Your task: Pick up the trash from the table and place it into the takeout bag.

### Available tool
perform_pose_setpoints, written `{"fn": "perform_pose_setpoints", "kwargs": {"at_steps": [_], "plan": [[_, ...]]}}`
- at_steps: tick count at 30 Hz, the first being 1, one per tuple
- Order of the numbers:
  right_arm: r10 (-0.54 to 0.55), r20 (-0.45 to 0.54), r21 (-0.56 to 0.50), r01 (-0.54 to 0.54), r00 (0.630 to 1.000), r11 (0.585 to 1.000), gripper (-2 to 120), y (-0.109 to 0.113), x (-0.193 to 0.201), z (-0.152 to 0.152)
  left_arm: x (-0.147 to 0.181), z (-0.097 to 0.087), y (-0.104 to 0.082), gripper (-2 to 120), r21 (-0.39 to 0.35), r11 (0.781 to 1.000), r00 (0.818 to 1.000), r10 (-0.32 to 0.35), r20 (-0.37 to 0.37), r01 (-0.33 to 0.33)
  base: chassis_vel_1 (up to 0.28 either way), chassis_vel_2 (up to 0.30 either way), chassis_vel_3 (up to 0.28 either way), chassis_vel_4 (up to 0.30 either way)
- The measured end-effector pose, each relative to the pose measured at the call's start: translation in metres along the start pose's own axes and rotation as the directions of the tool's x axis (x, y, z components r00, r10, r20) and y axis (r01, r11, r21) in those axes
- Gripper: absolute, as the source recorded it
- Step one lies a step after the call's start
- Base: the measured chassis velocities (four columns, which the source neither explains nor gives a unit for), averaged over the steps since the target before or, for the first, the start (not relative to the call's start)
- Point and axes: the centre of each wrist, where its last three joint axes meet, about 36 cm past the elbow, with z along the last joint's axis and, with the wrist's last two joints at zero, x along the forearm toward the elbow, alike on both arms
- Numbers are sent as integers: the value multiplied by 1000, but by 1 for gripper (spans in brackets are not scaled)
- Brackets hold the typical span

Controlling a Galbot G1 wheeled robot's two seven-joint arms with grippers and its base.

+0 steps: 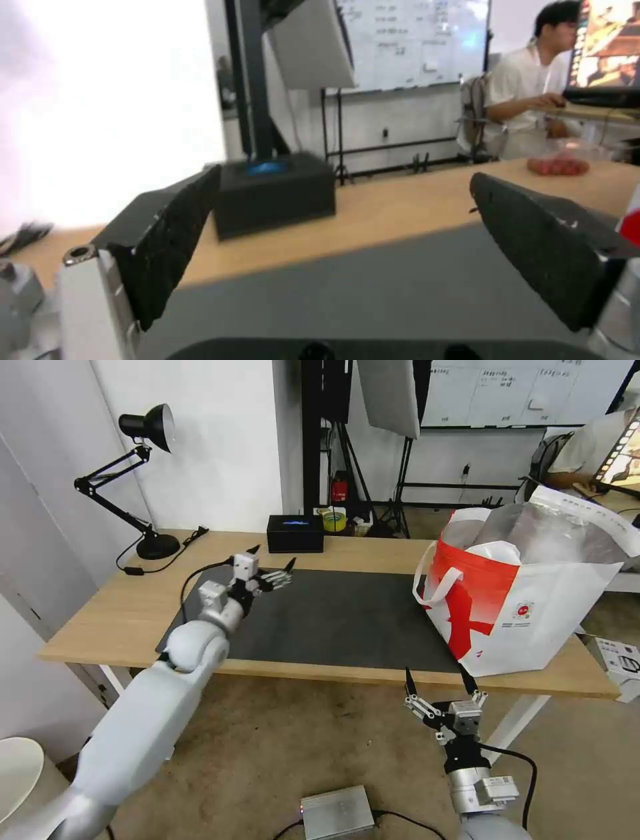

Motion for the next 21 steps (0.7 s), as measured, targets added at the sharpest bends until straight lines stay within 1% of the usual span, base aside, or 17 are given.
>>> {"fn": "perform_pose_setpoints", "kwargs": {"at_steps": [1,2,5,6,7,9,11,13,16,18,19,21], "plan": [[0,0,0,0,1000,1000,100,0,0,0,11,3,1,100,3,1000,1000,-11,-6,11,0,0,0,0],[0,0,0,0,1000,1000,100,0,0,0,11,3,1,100,3,1000,1000,-11,-6,11,0,0,0,0],[0,0,0,0,1000,1000,100,0,0,0,41,8,8,100,21,998,998,-57,-12,57,0,0,0,0],[0,0,0,0,1000,1000,100,0,0,0,51,8,11,100,24,997,997,-76,-10,76,0,0,0,0],[0,0,0,0,1000,1000,100,0,0,0,51,8,11,100,24,997,997,-76,-10,76,0,0,0,0],[0,0,0,0,1000,1000,100,0,0,0,68,6,14,100,27,994,994,-105,-2,105,0,0,0,0],[0,0,0,0,1000,1000,100,0,0,0,72,5,14,100,26,993,994,-112,-3,112,0,0,0,0],[0,0,0,0,1000,1000,100,0,0,0,86,2,15,100,17,992,993,-122,-3,122,0,0,0,0],[0,0,0,0,1000,1000,100,0,0,0,109,7,10,100,45,989,989,-143,-20,144,0,0,0,0],[0,0,0,0,1000,1000,100,0,0,0,112,8,10,100,50,988,989,-146,-23,147,0,0,0,0],[0,0,0,0,1000,1000,100,0,0,0,124,16,4,100,60,987,988,-149,-40,151,0,0,0,0],[0,0,0,0,1000,1000,100,0,0,0,135,22,-2,100,66,987,988,-145,-46,148,0,0,0,0]]}}
